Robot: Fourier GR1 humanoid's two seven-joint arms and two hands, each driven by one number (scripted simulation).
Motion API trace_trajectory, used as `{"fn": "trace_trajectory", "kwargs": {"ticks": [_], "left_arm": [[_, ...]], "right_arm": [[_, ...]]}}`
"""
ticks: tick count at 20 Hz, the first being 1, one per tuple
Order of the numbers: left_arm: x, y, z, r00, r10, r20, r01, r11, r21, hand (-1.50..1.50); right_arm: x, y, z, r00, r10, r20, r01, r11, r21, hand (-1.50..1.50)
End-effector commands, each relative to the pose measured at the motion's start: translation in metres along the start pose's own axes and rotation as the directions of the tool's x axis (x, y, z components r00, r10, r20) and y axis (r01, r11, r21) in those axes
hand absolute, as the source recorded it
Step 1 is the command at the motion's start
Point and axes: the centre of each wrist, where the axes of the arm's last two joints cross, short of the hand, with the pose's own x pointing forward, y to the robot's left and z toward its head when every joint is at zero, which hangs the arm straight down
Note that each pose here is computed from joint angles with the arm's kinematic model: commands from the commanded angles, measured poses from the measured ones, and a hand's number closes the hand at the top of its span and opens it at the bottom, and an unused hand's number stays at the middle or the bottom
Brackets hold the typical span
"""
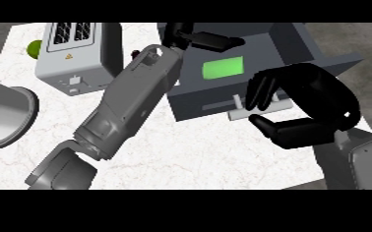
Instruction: Pick up the cup, place it into the drawer and close the drawer
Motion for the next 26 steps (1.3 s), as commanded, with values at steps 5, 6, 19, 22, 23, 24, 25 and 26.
{"fn": "trace_trajectory", "kwargs": {"ticks": [5, 6, 19, 22, 23, 24, 25, 26], "left_arm": [[0.003, -0.001, -0.002, 0.997, 0.042, 0.071, -0.049, 0.993, 0.105, -1.50], [0.002, 0.001, -0.003, 0.997, 0.060, 0.056, -0.066, 0.992, 0.103, -1.50], [-0.037, 0.031, 0.026, 0.982, 0.166, 0.091, -0.177, 0.976, 0.129, -1.50], [-0.035, 0.040, 0.029, 0.979, 0.181, 0.093, -0.192, 0.974, 0.122, -1.50], [-0.026, 0.037, 0.023, 0.979, 0.181, 0.093, -0.192, 0.973, 0.128, -1.50], [-0.035, 0.038, 0.033, 0.978, 0.190, 0.085, -0.201, 0.968, 0.148, -1.50], [-0.022, 0.036, 0.024, 0.977, 0.182, 0.108, -0.195, 0.974, 0.119, -1.50], [-0.043, 0.058, 0.042, 0.978, 0.188, 0.092, -0.199, 0.971, 0.131, -1.50]], "right_arm": [[-0.003, 0.005, 0.016, 0.930, 0.239, -0.278, -0.156, 0.945, 0.289, -1.50], [-0.006, -0.005, 0.028, 0.897, 0.284, -0.338, -0.186, 0.938, 0.293, -1.50], [-0.114, 0.028, 0.031, 0.676, 0.538, -0.504, -0.411, 0.843, 0.348, -1.50], [-0.145, 0.017, 0.040, 0.629, 0.566, -0.533, -0.395, 0.823, 0.408, -1.50], [-0.158, 0.023, 0.035, 0.615, 0.573, -0.542, -0.399, 0.818, 0.414, 1.50], [-0.163, 0.008, 0.045, 0.613, 0.564, -0.554, -0.398, 0.826, 0.400, 1.50], [-0.174, 0.015, 0.032, 0.586, 0.571, -0.575, -0.416, 0.821, 0.391, 1.50], [-0.173, -0.002, 0.036, 0.588, 0.564, -0.580, -0.422, 0.825, 0.375, 1.50]]}}
